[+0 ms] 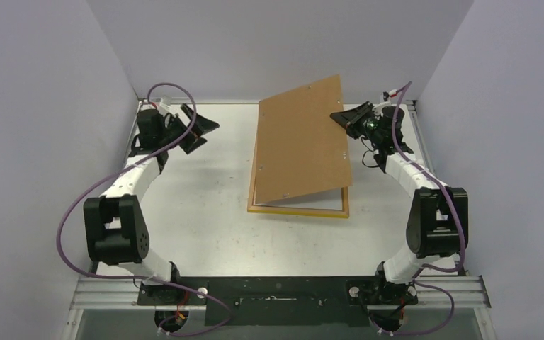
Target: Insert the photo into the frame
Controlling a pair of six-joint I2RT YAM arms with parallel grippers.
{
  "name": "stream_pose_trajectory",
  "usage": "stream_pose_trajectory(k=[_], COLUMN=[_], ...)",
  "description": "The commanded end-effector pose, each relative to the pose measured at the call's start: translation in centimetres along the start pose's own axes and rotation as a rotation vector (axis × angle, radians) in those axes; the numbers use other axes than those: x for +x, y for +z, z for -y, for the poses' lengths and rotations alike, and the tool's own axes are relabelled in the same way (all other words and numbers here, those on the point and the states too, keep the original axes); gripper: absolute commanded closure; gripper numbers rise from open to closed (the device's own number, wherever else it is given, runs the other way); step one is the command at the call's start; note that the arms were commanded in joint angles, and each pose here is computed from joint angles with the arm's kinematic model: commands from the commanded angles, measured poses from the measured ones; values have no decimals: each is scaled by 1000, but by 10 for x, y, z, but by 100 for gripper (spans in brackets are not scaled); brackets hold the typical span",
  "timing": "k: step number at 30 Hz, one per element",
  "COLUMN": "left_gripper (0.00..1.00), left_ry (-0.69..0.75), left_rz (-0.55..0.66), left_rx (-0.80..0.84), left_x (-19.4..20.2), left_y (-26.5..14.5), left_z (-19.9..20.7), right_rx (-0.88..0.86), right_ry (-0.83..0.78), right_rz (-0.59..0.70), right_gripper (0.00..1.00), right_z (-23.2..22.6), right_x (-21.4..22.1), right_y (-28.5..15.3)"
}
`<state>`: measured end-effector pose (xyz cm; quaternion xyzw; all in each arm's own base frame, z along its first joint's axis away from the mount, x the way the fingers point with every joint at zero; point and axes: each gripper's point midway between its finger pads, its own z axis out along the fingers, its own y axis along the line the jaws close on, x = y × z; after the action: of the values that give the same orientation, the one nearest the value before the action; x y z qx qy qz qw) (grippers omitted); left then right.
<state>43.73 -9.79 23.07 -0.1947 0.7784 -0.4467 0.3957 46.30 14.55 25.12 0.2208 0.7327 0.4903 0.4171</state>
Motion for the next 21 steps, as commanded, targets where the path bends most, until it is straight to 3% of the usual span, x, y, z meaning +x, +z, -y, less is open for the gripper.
stream_pose_trajectory(k=[1,6,13,21], left_gripper=[4,13,17,43], left_ry=[8,-29,-39,-59], left_rz=[-121,-243,-299,-358], left_rx=[-104,-94,-112,-136], left_x=[38,82,107,126], left_y=[32,70,101,118], left_z=[-39,-53,-69,-90], right_rx=[-109,-76,-61,-40], right_ry=[-69,-56,-13,-10], right_rz=[45,70,96,96], right_gripper=[100,100,100,100], right_z=[-8,16,38,53], right_x=[-17,-19,-18,-19], right_y=[-3,-5,4,16])
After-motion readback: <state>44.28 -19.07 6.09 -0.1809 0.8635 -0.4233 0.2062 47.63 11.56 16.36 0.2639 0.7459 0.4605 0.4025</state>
